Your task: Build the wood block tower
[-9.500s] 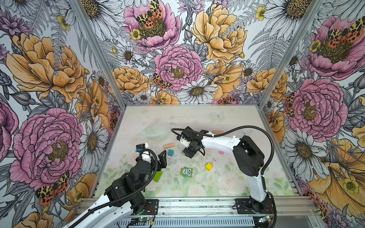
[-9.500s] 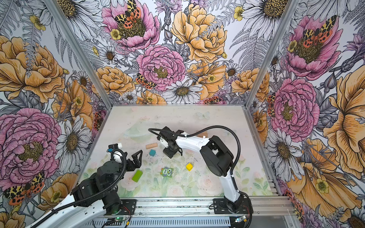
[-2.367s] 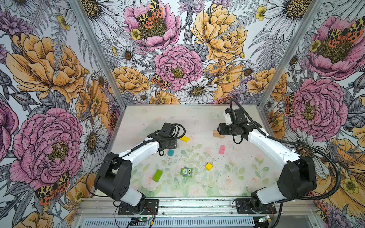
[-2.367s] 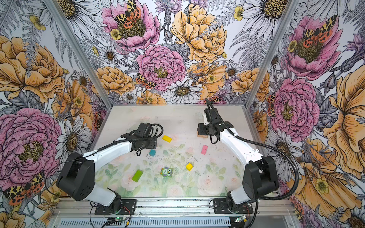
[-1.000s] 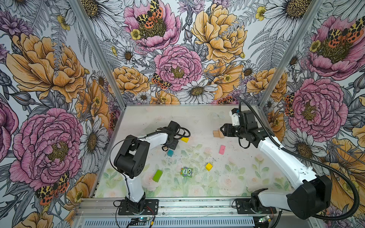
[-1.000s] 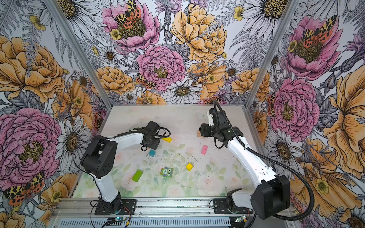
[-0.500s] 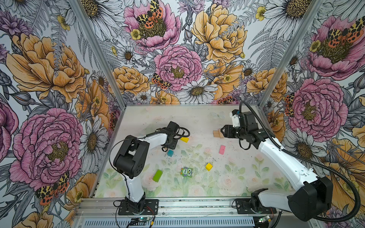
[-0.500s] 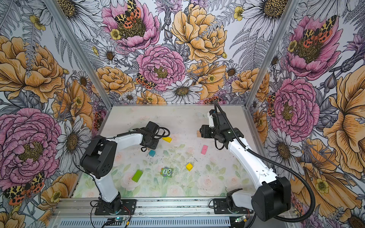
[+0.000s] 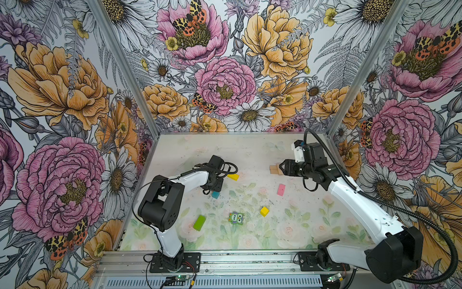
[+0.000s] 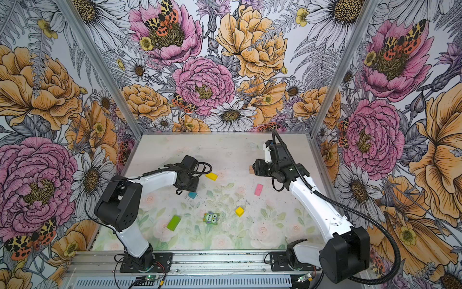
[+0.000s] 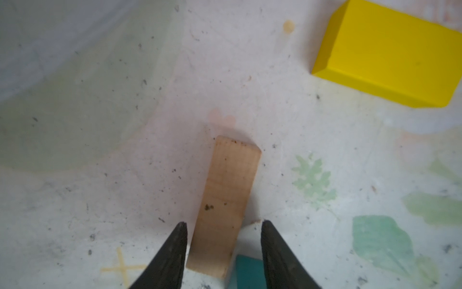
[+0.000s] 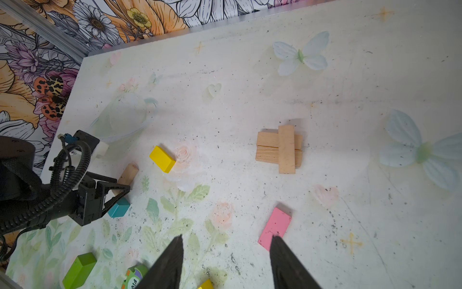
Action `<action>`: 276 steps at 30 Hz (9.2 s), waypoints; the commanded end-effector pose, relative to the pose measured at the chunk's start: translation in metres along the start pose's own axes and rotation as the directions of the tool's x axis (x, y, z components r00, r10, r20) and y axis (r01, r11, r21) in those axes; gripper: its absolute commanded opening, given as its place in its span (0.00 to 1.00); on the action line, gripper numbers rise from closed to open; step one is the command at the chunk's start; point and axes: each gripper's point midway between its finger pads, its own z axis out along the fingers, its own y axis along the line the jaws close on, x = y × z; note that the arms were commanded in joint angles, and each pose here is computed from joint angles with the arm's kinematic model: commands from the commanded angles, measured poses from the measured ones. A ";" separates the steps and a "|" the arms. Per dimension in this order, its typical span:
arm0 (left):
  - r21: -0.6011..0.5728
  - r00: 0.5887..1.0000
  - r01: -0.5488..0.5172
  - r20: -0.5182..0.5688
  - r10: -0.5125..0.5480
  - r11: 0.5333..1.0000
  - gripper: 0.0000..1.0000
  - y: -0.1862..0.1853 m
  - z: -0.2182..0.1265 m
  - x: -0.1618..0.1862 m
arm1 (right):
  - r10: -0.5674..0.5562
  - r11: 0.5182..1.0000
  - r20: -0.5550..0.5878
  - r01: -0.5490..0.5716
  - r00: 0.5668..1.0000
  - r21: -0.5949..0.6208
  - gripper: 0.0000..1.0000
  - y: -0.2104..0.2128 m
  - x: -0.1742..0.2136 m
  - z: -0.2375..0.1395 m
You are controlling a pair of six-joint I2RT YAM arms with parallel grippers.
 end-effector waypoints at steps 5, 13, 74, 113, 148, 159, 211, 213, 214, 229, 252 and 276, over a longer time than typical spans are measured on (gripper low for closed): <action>0.017 1.000 0.001 -0.004 -0.001 1.000 0.41 -0.004 0.005 -0.007 | 0.015 0.999 0.020 -0.014 1.000 -0.037 0.58 0.007 0.000 -0.017; 0.022 1.000 0.008 0.005 -0.008 1.000 0.35 -0.003 0.005 -0.015 | 0.011 0.998 -0.009 -0.012 1.000 -0.068 0.60 0.017 0.015 -0.025; 0.308 0.983 -0.006 0.177 -0.051 0.951 0.16 -0.214 -0.055 -0.148 | 0.231 0.929 0.264 -0.293 0.936 0.227 0.60 -0.060 0.016 -0.093; 0.332 0.954 0.133 0.214 -0.212 0.934 0.19 -0.293 -0.014 -0.171 | 0.317 0.897 0.340 -0.397 0.886 0.197 0.61 -0.079 0.030 -0.113; 0.347 0.955 0.147 0.195 -0.225 0.926 0.29 -0.296 -0.001 -0.173 | 0.307 0.897 0.327 -0.386 0.894 0.214 0.64 -0.087 0.029 -0.113; 0.350 0.955 0.147 0.195 -0.225 0.925 0.39 -0.298 -0.003 -0.172 | 0.302 0.895 0.329 -0.385 0.895 0.225 0.65 -0.090 0.030 -0.114; 0.305 0.755 0.189 0.562 -0.337 0.933 0.96 -0.025 -0.185 -0.038 | 0.141 0.929 -0.161 -0.075 0.977 0.363 0.99 -0.072 -0.038 0.109; 0.326 0.757 0.192 0.551 -0.351 0.926 0.96 -0.020 -0.184 -0.036 | 0.136 0.929 -0.187 -0.060 0.973 0.365 0.99 -0.072 -0.036 0.120; 0.329 0.756 0.198 0.549 -0.358 0.923 0.96 -0.016 -0.183 -0.035 | 0.133 0.930 -0.201 -0.052 0.971 0.365 0.99 -0.072 -0.034 0.125; 0.346 0.769 0.213 0.518 -0.375 0.914 0.96 -0.012 -0.170 -0.036 | 0.091 0.935 -0.321 0.030 0.943 0.353 0.99 -0.075 -0.006 0.160; 0.339 0.769 0.231 0.511 -0.385 0.912 0.96 -0.006 -0.165 -0.035 | 0.091 0.934 -0.381 0.054 0.920 0.353 0.84 -0.083 0.008 0.186; 0.338 0.762 0.246 0.512 -0.397 0.908 0.96 0.001 -0.166 -0.031 | 0.100 0.927 -0.393 0.057 0.914 0.370 0.67 -0.087 0.009 0.193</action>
